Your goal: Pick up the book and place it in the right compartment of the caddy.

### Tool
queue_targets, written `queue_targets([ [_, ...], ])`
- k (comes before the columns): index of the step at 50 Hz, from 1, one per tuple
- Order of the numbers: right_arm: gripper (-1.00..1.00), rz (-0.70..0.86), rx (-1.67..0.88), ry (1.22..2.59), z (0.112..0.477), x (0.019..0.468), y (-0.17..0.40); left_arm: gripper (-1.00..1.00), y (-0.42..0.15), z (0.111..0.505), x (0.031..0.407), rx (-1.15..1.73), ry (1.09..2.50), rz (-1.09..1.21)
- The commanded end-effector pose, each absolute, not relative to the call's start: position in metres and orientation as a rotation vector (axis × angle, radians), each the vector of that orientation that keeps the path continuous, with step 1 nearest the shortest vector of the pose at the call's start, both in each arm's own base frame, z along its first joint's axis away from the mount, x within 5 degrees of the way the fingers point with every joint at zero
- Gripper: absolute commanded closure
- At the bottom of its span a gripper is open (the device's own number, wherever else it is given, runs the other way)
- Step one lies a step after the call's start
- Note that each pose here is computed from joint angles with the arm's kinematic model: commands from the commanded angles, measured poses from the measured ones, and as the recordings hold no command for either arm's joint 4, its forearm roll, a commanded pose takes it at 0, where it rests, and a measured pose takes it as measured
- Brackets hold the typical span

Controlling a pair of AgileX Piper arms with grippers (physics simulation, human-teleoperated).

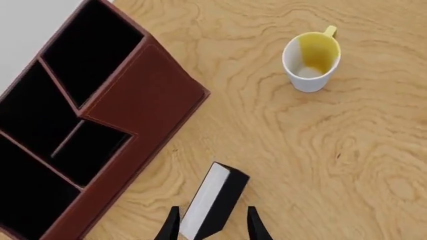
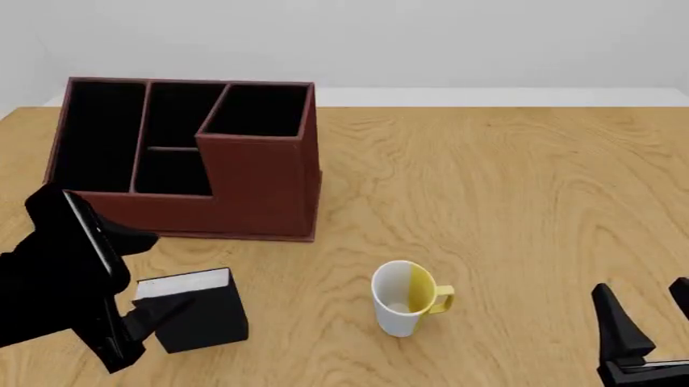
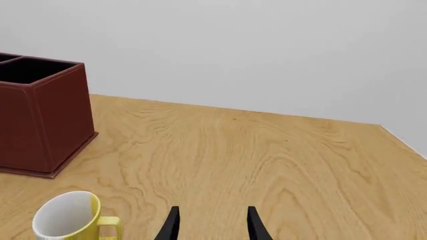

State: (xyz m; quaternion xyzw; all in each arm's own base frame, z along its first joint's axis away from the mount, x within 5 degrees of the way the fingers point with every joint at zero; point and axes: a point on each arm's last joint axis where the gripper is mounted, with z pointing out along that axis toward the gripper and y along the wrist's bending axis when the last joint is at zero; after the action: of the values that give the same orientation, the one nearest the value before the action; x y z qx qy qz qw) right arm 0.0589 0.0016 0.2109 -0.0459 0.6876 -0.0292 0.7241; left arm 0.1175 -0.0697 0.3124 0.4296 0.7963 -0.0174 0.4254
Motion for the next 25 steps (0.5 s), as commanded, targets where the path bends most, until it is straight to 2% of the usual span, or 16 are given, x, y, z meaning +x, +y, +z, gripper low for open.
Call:
queue_targets([
  [1, -1.00, -0.065, -0.101, 1.522, 0.211, 0.060, 0.002, -1.00, -0.072, 0.305, 0.130, 1.105, 2.009, -0.004],
  [25, -1.00, -0.066, -0.098, 1.537, 0.211, 0.064, 0.001, -1.00, -0.078, 0.277, 0.152, 1.145, 2.075, 0.028],
])
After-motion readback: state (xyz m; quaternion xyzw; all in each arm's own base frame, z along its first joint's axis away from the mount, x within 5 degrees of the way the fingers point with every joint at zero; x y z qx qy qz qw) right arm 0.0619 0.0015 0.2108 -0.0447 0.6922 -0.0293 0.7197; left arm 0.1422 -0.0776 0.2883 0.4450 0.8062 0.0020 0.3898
